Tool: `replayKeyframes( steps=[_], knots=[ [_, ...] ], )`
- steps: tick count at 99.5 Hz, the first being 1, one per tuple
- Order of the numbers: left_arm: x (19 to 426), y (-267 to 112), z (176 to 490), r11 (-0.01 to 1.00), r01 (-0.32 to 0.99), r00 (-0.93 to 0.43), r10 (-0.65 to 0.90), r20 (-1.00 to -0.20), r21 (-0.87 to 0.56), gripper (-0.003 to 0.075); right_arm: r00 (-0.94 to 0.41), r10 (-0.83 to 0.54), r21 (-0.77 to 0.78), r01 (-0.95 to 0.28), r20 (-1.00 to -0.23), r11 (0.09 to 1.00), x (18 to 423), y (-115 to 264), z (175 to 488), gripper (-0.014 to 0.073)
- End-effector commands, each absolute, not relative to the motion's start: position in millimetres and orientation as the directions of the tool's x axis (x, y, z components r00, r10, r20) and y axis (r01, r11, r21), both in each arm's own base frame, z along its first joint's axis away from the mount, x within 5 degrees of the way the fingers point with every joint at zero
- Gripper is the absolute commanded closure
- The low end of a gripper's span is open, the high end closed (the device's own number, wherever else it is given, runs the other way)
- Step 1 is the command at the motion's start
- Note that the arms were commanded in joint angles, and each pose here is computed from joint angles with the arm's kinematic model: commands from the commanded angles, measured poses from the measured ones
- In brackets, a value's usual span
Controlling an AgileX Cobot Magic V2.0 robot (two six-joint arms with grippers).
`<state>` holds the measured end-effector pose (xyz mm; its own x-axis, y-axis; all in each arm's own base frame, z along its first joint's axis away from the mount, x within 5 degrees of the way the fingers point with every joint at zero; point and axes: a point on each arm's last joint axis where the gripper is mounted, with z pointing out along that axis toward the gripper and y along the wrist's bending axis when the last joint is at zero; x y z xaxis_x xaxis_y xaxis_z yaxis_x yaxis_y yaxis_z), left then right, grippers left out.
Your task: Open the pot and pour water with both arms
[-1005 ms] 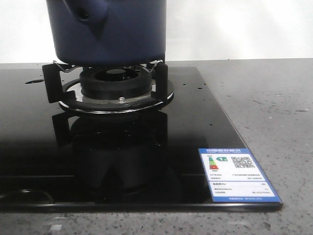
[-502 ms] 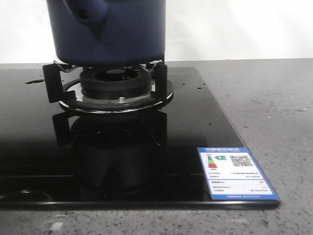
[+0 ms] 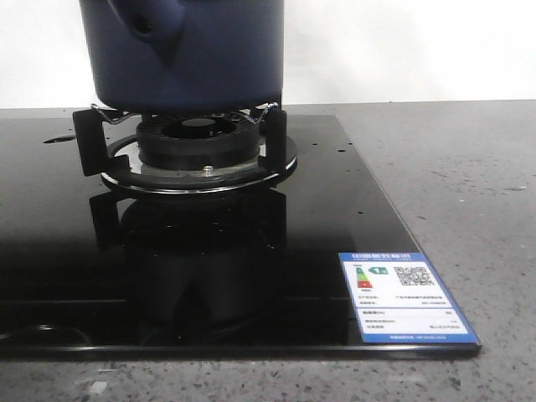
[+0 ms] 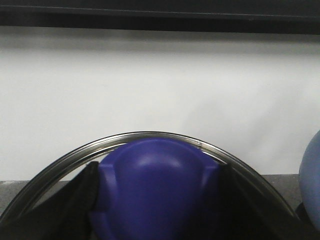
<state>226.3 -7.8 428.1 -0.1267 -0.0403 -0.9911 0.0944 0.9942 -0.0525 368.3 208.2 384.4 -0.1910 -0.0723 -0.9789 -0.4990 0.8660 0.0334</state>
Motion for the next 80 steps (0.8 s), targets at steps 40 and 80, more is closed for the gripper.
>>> replayKeyframes(
  steps=[40, 80],
  knots=[
    [217.3, -4.6, 454.1, 0.996, 0.066, 0.025, -0.070, -0.997, -0.068, 0.0342, 0.309, 0.170, 0.007, -0.465, -0.936, 0.885, 338.3, 197.5, 409.8, 0.0637],
    [217.3, -4.6, 454.1, 0.996, 0.066, 0.025, -0.070, -0.997, -0.068, 0.0342, 0.530, 0.245, -0.031, -0.458, -0.812, 0.889, 326.5, 194.9, 428.1, 0.0637]
  ],
)
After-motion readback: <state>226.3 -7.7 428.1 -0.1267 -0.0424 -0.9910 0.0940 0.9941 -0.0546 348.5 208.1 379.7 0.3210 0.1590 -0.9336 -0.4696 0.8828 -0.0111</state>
